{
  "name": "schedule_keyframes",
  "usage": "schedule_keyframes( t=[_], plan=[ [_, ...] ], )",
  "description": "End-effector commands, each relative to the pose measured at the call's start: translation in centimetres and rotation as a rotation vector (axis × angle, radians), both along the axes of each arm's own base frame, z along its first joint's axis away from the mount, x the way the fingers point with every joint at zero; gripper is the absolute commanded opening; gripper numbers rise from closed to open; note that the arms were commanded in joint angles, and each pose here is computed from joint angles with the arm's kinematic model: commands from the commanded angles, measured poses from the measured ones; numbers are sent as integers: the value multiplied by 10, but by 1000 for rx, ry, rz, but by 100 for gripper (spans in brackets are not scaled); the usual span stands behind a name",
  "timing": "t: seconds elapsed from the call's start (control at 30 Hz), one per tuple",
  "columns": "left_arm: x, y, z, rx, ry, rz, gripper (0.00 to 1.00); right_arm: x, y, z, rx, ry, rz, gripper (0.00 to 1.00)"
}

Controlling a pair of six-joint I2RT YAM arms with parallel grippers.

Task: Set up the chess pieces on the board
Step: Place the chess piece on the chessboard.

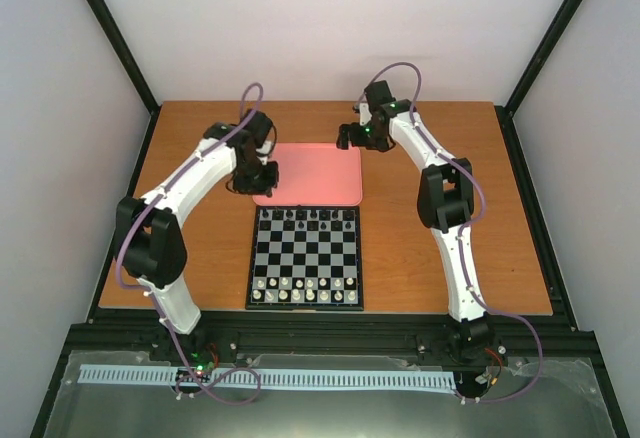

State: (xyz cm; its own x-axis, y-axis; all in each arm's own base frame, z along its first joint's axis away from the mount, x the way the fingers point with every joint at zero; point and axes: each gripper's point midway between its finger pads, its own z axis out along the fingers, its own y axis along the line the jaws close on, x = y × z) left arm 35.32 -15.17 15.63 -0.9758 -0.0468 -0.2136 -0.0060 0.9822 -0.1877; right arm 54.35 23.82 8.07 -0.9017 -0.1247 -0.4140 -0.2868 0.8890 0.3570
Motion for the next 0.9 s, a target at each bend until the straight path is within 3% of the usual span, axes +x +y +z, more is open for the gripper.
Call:
schedule_keyframes(
  t=[0.0,0.17,0.87],
  plan=[
    [-9,-30,-11,-53,-3,-30,7,-3,6,2,-14,-10,11,100],
    [-22,-43,-26,-66,34,-49,7,-6,8,4,-23,-14,20,100],
    [-49,-25,-80,35,173,-30,7,-7,9,1,-28,-11,24,100]
  ],
)
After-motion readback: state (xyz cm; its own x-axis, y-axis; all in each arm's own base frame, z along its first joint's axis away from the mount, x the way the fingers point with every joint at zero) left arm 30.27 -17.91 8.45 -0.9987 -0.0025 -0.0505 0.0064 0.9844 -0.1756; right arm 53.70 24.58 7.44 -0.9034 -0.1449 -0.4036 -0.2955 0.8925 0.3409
